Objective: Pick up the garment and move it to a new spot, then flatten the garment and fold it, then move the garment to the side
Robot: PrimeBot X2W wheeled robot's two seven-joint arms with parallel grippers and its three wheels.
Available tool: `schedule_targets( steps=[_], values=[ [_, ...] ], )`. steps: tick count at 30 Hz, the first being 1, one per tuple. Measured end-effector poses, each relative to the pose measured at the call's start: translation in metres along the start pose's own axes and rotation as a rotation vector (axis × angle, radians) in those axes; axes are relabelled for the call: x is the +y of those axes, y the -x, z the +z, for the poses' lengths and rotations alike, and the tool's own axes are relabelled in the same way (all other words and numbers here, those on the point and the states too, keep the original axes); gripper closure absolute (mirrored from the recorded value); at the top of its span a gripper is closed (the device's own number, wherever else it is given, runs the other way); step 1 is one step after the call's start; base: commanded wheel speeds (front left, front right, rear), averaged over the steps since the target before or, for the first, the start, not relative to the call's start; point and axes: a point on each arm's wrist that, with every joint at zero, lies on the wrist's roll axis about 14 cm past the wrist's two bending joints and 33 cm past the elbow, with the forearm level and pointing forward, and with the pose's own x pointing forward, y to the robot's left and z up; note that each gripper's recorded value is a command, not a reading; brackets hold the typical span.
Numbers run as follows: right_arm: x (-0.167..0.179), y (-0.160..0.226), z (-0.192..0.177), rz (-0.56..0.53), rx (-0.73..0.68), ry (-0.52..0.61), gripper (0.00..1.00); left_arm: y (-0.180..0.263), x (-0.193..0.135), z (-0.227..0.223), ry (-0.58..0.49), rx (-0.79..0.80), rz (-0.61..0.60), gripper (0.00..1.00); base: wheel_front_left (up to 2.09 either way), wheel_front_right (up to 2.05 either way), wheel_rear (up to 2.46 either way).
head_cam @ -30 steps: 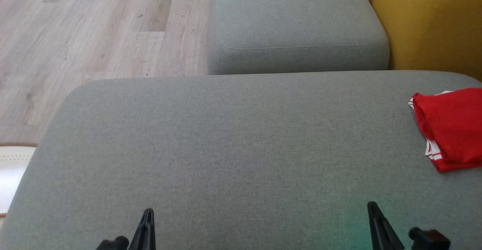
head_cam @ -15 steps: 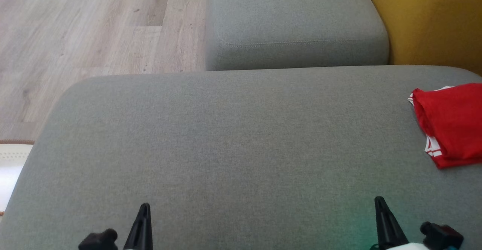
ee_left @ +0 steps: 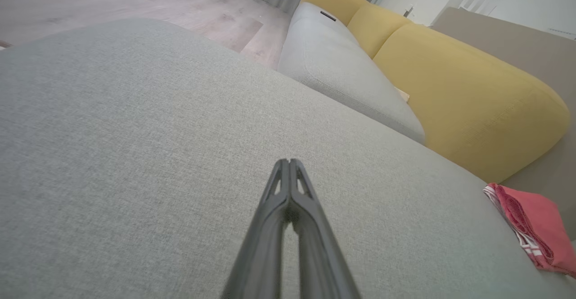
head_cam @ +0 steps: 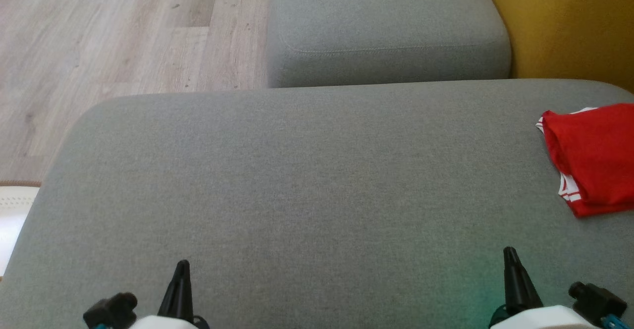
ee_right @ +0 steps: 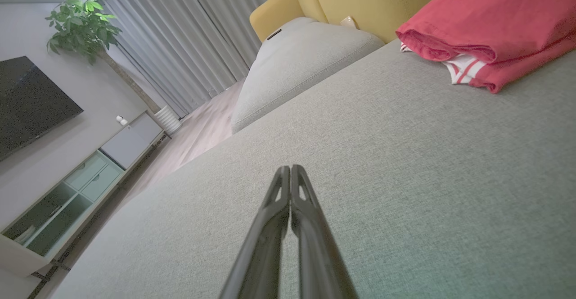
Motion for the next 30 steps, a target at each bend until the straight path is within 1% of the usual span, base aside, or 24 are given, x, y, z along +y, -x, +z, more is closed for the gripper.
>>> schedule_targets(
  steps=[10,16,25,30],
  values=[
    [-0.008,-0.004,0.003,-0.038,0.004,-0.125,1.00,-0.007,0.003,-0.002,0.128,0.029,0.010,1.00,0.00,0.00,0.00],
    [-0.009,-0.010,0.009,-0.043,-0.008,-0.193,1.00,-0.015,0.004,0.005,0.198,0.020,0.009,1.00,0.00,0.00,0.00],
    [-0.013,-0.013,0.012,-0.060,-0.012,-0.296,1.00,-0.019,0.007,0.000,0.304,0.052,0.021,1.00,0.00,0.00,0.00],
    [-0.017,-0.015,0.013,-0.075,-0.015,-0.353,1.00,-0.024,0.010,0.004,0.361,0.047,0.030,1.00,0.00,0.00,0.00]
  ],
)
